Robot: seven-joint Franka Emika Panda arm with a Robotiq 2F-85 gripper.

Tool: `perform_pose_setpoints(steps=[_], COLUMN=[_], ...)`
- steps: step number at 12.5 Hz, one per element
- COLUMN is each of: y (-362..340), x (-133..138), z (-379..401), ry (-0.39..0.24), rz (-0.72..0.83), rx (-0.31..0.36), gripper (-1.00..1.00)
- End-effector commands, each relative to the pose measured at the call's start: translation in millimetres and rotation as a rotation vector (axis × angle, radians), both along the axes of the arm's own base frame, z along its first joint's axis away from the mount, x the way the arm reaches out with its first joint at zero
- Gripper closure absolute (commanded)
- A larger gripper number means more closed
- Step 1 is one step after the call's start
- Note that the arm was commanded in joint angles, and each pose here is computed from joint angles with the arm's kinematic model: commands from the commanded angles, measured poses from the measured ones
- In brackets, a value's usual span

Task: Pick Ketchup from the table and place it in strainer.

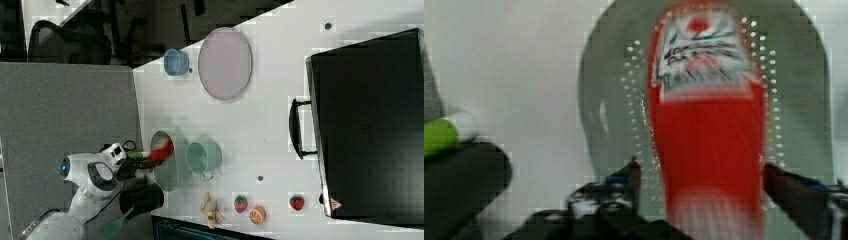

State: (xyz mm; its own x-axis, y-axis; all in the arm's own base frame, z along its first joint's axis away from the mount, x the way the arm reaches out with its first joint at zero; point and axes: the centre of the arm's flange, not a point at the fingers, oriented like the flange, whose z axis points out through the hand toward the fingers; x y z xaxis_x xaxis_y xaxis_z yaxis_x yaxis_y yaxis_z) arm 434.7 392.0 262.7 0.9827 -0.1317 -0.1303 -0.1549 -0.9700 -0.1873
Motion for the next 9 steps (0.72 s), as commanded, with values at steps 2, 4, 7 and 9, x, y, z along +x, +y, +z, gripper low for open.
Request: perform_pose_setpoints(steps=[2,4,7,9], y=[6.1,-13.1,-61.7,-108.6], x=[2.2,14.7,36.6,53.0], z=[32.1,54.4,99.8,135.4], ry=[-0.076,-0.101,-0.141,-0.173], rz=[-0.025,-0.065,-0.142,-0.229], rx=[0.000,-0.032,-0.128,-0.199], gripper=[-1.00,-1.00,-1.00,-1.00])
